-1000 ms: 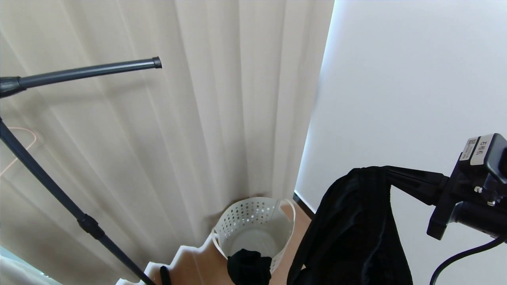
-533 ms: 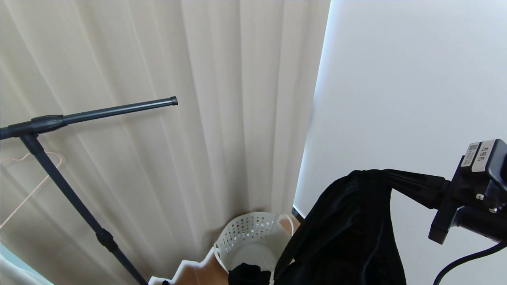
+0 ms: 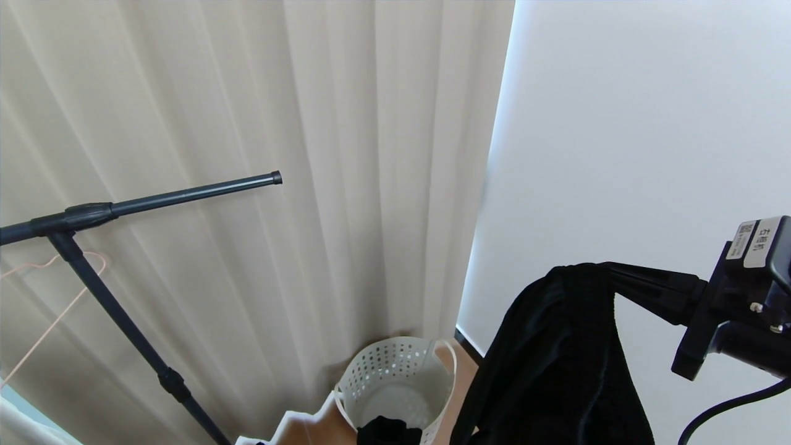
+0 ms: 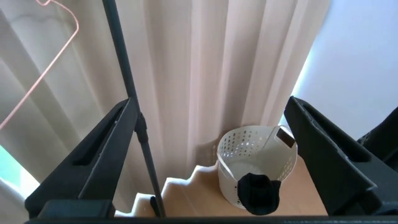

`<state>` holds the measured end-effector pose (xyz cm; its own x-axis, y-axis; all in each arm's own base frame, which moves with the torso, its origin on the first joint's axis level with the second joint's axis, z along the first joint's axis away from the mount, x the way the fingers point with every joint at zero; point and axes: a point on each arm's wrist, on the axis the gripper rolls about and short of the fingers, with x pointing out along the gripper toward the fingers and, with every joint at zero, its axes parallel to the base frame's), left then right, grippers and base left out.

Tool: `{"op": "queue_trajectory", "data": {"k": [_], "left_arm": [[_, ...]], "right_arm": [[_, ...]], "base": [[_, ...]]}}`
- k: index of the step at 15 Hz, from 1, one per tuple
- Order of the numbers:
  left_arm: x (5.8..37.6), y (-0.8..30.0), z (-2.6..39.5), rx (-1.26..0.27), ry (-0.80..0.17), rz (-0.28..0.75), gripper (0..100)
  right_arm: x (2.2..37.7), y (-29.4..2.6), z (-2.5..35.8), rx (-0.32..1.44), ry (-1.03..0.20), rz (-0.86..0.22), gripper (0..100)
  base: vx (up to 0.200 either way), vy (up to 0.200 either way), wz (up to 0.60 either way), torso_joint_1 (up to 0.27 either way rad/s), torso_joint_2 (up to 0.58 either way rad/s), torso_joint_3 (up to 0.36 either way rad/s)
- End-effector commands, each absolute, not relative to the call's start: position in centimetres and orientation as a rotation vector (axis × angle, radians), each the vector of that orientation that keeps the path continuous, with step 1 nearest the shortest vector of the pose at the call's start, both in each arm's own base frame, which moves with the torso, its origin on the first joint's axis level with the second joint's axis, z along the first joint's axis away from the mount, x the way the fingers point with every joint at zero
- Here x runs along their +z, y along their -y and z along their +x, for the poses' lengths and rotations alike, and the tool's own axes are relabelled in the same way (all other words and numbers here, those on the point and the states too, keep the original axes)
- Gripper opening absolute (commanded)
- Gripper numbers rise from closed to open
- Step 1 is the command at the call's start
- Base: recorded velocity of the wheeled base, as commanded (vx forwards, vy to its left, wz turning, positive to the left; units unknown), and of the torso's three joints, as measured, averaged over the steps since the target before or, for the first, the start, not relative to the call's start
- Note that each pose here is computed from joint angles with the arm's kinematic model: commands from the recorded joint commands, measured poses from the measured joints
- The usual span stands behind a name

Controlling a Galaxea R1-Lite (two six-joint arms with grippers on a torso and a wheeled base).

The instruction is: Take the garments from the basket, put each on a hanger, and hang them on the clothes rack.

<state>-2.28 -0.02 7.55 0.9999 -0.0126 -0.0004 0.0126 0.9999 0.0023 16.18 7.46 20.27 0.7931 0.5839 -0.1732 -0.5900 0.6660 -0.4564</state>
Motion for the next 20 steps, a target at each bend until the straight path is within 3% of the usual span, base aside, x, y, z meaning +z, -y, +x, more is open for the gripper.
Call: {"op": "queue_trajectory", "data": {"k": [1, 8, 13, 20], "left_arm": [[7.55, 0.02, -2.28, -0.012, 0.0, 0.003, 100], [7.55, 0.02, -2.28, -0.012, 0.0, 0.003, 100], [7.55, 0.01, -2.28, -0.009, 0.0, 0.005, 100], [7.55, 0.01, -2.28, -0.008, 0.0, 0.005, 100]], "right_arm": [[20.34, -7.56, 16.43, 0.656, 0.005, -0.519, 0], [20.32, -7.52, 16.4, 0.646, 0.036, -0.516, 0], [20.38, -7.45, 16.23, 0.647, 0.041, -0.516, 0], [20.45, -7.44, 16.22, 0.646, 0.044, -0.516, 0]], "base": [[0.0, 0.0, 0.0, 0.0, 0.0, 0.0], [0.0, 0.0, 0.6, 0.006, -0.01, -0.001], [-0.12, 0.0, 0.0, 0.005, 0.0, 0.001], [-0.029, 0.2, 0.0, -0.007, 0.0, 0.002]]}}
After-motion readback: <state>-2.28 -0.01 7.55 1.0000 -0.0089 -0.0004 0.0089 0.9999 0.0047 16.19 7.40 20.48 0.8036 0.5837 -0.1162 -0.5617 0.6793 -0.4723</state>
